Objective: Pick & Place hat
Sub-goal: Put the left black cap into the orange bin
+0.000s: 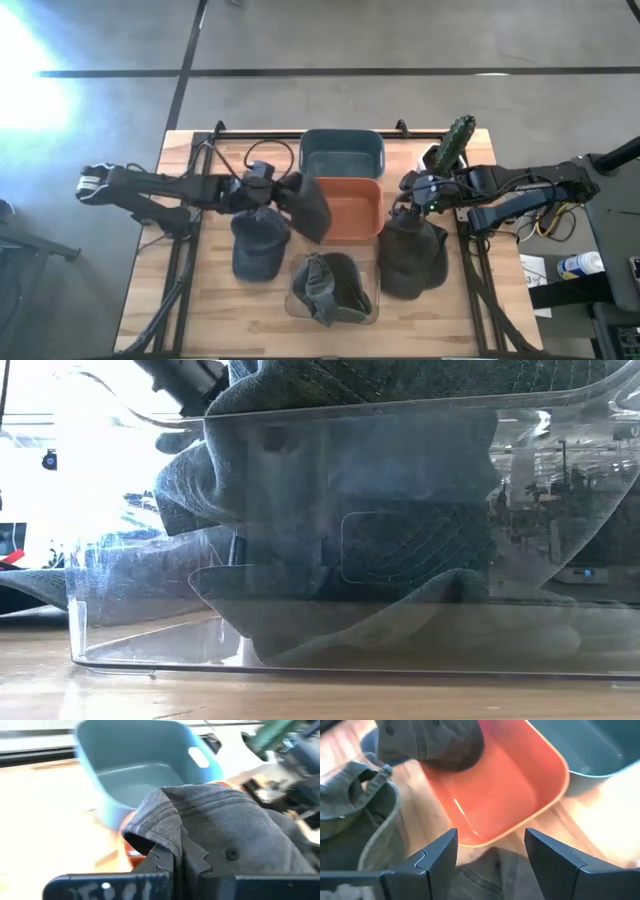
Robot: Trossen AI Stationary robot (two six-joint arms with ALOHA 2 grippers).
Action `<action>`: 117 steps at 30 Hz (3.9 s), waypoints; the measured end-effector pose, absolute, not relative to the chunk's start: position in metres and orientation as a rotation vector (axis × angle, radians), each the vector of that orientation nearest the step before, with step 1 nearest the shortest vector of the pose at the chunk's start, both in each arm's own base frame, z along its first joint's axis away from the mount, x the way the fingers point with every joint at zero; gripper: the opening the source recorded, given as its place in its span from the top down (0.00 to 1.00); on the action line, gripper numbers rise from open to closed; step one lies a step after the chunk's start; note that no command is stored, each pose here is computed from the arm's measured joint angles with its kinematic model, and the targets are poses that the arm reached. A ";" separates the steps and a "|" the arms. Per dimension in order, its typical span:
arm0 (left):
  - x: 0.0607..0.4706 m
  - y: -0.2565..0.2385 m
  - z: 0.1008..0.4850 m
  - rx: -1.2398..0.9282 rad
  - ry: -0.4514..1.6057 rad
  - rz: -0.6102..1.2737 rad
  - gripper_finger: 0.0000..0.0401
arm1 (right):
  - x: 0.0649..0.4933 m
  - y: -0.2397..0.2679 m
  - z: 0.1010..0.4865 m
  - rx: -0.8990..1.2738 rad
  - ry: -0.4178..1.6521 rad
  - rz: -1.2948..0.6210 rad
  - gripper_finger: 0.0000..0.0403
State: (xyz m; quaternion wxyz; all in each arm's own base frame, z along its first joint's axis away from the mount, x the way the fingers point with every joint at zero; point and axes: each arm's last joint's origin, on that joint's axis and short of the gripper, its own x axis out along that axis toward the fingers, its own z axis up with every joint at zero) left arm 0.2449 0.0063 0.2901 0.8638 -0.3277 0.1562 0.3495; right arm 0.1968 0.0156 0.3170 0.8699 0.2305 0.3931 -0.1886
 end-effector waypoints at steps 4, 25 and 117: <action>0.239 0.007 0.282 -0.697 0.330 0.757 0.91 | 0.202 0.017 0.312 0.511 0.790 -0.360 0.44; 0.277 0.008 0.270 -0.602 0.358 0.796 0.86 | 0.228 0.024 0.301 0.653 0.731 -0.245 0.44; 0.306 0.009 0.284 -0.578 0.796 0.614 0.70 | 0.315 0.006 0.232 0.682 0.731 -0.288 0.44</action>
